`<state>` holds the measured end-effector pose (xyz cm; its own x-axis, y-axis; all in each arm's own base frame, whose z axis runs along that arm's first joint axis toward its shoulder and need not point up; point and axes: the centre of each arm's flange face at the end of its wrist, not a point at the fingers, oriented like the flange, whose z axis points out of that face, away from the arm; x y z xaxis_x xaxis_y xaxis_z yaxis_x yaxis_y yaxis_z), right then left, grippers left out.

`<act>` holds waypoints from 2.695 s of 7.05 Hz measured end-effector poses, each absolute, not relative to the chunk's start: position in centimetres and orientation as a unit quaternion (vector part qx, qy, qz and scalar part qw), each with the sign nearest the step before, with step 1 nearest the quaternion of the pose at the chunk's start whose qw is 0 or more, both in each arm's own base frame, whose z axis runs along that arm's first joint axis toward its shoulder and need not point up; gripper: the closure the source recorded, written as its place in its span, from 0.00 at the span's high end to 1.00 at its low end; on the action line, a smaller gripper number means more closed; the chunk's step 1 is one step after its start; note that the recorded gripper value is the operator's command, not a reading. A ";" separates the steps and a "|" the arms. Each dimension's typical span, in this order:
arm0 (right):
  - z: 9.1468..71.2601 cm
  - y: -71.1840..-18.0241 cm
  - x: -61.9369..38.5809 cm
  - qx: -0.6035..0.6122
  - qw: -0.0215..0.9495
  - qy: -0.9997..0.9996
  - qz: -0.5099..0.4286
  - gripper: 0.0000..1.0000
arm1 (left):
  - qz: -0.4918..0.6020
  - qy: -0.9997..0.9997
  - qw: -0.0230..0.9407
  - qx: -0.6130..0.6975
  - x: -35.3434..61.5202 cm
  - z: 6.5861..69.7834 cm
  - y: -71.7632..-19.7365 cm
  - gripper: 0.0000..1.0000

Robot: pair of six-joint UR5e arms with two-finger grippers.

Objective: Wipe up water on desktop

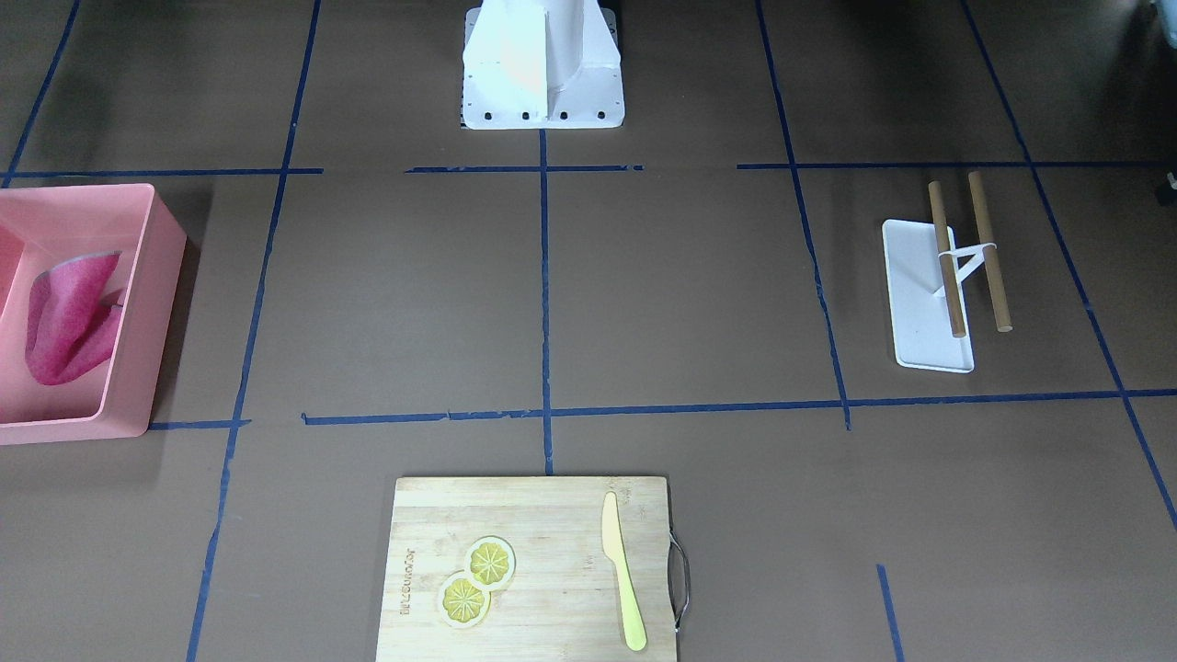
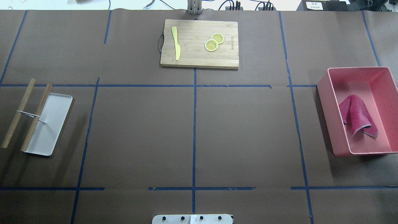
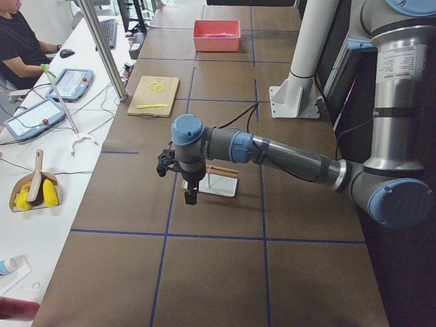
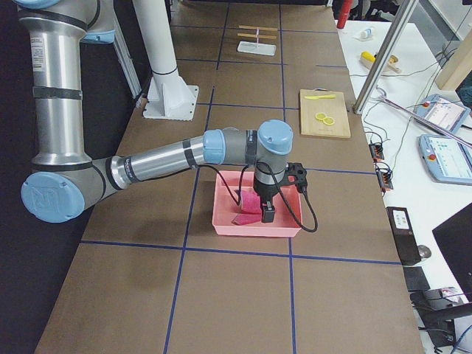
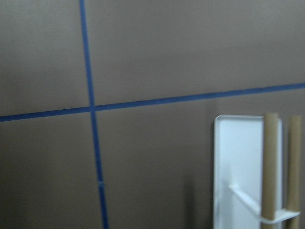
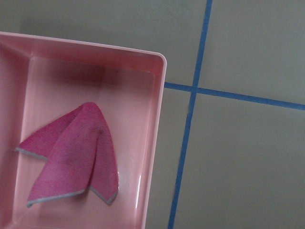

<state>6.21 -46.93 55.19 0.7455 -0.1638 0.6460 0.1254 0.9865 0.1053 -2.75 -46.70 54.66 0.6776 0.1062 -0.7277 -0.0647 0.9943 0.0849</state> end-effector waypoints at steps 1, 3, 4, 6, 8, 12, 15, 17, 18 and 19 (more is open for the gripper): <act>56.4 -46.5 7.9 0.032 0.933 -0.348 -0.085 1.00 | 0.037 0.408 0.912 0.015 -3.6 55.6 -46.3 1.00; 57.8 -45.6 9.0 0.030 0.933 -0.348 -0.087 1.00 | 0.024 0.412 0.911 -0.004 -4.2 57.3 -44.4 1.00; 58.2 -45.2 9.0 0.026 0.933 -0.348 -0.085 1.00 | 0.021 0.410 0.912 -0.012 -4.3 58.2 -43.3 1.00; 59.2 -44.3 9.0 0.018 0.934 -0.348 -0.081 1.00 | 0.021 0.409 0.912 -0.018 -4.4 59.1 -41.7 1.00; 59.8 -43.7 9.0 0.013 0.933 -0.350 -0.079 1.00 | 0.025 0.410 0.912 -0.010 -4.3 58.5 -41.5 1.00; 60.1 -43.6 9.0 0.007 0.934 -0.351 -0.073 1.00 | 0.027 0.411 0.911 -0.011 -4.1 60.0 -42.5 1.00; 60.2 -43.4 9.0 0.007 0.934 -0.350 -0.072 1.00 | 0.028 0.410 0.912 -0.010 -4.1 60.2 -42.9 1.00; 59.8 -43.5 8.7 0.010 0.933 -0.351 -0.077 1.00 | 0.028 0.409 0.912 -0.009 -4.1 59.9 -43.0 1.00; 59.7 -43.7 8.2 0.009 0.933 -0.350 -0.083 1.00 | 0.027 0.409 0.912 -0.010 -4.2 60.0 -42.8 1.00; 60.3 -43.9 7.8 0.002 0.933 -0.350 -0.087 1.00 | 0.025 0.405 0.914 -0.014 -4.3 60.3 -42.7 1.00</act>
<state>7.79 -43.88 60.32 0.7403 -0.1640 0.6520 0.1608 0.9848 0.0652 -4.26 -42.69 60.34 0.6715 0.0341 -0.7402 -0.0562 0.9984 -0.0050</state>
